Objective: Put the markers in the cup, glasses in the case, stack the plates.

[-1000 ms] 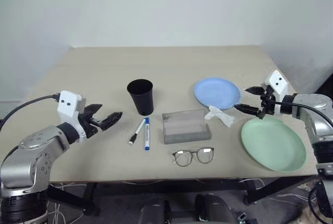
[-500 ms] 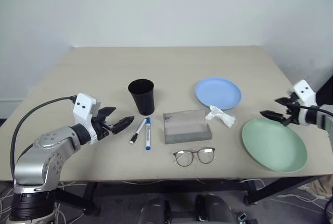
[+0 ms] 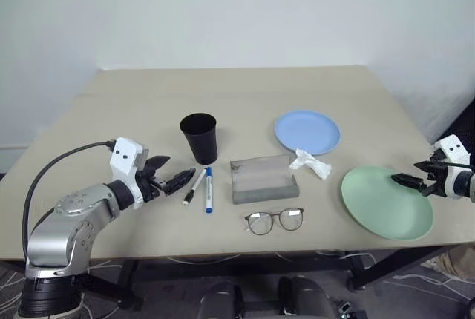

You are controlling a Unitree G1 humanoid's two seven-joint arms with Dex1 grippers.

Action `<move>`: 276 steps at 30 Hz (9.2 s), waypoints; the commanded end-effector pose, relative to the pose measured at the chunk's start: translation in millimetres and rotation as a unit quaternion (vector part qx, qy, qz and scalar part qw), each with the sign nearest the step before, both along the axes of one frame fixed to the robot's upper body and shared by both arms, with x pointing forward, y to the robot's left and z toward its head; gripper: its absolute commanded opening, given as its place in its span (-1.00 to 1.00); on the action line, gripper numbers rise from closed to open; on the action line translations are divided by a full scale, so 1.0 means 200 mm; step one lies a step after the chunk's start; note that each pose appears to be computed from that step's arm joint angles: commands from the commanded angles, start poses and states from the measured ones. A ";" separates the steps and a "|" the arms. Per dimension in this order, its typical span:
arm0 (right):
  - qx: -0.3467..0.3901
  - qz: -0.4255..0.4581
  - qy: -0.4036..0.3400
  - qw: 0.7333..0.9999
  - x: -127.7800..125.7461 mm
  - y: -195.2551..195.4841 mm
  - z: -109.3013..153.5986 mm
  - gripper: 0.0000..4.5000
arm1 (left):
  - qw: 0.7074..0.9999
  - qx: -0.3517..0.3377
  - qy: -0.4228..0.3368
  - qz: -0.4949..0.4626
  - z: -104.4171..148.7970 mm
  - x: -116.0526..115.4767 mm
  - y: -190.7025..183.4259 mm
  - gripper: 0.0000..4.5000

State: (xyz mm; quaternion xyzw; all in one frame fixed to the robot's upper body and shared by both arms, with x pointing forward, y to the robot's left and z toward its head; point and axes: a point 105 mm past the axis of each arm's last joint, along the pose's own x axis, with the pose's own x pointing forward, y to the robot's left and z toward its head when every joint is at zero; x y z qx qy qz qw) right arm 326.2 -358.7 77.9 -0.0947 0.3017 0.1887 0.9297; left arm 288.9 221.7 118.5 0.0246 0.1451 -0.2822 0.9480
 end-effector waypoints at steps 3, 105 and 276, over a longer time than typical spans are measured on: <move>0.003 -0.009 -0.012 1.000 0.02 -0.03 0.03 0.84 | 0.999 0.012 -0.032 -0.034 0.07 -0.07 -0.03 1.00; 0.195 0.010 -0.152 0.969 0.73 1.16 0.48 0.19 | 0.998 0.008 -0.054 -0.026 0.10 -0.23 0.07 1.00; 0.048 0.485 -0.053 0.872 0.01 0.94 0.44 1.00 | 0.872 0.115 0.054 -0.473 -0.23 -0.02 -0.88 -0.54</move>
